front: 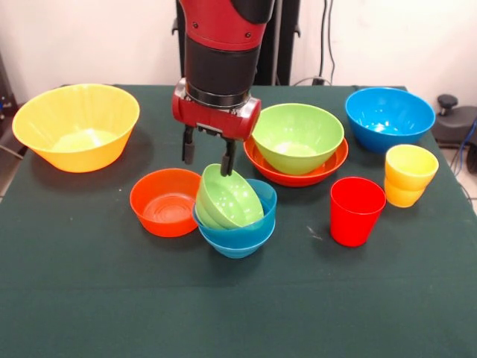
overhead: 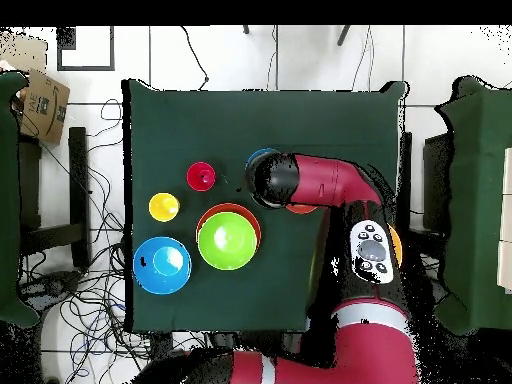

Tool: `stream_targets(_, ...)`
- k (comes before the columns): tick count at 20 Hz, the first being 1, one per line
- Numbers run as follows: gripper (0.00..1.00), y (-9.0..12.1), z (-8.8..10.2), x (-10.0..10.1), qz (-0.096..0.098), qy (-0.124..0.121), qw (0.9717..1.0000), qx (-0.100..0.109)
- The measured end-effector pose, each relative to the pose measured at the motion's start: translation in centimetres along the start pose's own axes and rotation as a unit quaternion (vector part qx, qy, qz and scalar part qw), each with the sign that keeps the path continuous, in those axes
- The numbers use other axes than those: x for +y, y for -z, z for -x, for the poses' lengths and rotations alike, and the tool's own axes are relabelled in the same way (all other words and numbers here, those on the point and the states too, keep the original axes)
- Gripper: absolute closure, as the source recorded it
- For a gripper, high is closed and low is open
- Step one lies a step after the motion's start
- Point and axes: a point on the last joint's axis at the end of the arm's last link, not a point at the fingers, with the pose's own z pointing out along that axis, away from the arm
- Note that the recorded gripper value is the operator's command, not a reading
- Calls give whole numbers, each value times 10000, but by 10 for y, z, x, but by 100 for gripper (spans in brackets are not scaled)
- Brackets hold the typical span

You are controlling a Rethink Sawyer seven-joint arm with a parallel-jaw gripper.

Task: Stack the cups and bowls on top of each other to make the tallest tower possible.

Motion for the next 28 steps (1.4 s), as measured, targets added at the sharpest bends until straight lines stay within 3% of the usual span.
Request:
stream_targets(10,0,-1,2,-3,21,-28,10000,-19)
stream_targets(22,0,-7,9,0,107,-23,9993,-351)
stream_targets(28,0,-19,6,2,127,-12,9993,-354)
